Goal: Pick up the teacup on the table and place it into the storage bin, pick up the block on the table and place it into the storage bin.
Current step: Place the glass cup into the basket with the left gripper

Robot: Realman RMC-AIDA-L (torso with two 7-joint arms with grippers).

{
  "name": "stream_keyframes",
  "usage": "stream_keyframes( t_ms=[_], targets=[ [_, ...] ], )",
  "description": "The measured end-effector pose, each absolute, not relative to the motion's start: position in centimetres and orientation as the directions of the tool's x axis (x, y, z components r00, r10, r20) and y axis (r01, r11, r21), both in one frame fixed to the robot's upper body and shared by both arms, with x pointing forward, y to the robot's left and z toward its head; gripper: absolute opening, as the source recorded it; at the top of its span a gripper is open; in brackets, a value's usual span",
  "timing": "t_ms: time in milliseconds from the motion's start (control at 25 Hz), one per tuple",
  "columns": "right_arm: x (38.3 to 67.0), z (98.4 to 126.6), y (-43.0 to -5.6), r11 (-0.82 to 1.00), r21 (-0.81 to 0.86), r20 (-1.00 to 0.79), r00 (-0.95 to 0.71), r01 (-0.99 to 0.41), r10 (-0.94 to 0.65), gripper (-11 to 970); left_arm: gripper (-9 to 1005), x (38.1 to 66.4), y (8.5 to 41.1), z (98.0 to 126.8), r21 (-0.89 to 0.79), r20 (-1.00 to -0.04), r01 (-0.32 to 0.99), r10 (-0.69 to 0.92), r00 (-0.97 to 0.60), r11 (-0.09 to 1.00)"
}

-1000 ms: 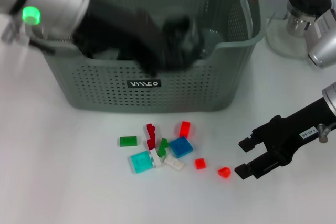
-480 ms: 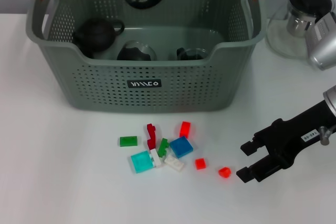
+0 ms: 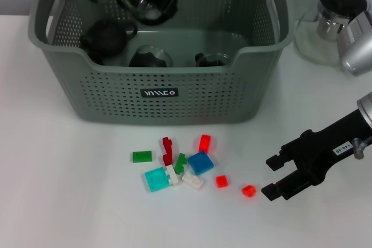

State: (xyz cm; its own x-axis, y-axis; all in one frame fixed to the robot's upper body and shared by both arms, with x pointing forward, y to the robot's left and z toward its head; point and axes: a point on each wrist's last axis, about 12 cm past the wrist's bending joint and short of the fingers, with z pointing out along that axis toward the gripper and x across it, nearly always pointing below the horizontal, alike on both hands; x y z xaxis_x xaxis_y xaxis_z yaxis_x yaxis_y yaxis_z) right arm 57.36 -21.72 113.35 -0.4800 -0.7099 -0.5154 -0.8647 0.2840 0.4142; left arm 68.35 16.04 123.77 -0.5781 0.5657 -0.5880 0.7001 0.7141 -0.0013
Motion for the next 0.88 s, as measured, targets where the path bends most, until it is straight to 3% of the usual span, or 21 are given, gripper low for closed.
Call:
stream_keyframes(
  t_ms=[880],
  targets=[
    [57.5,113.2,-21.5,0.283,0.41,-0.507,-0.475,-0.867,-0.72,825,61,68.0,14.5,119.7,0.061,-0.513,0.714,0.636,-0.577,0.697]
  ],
)
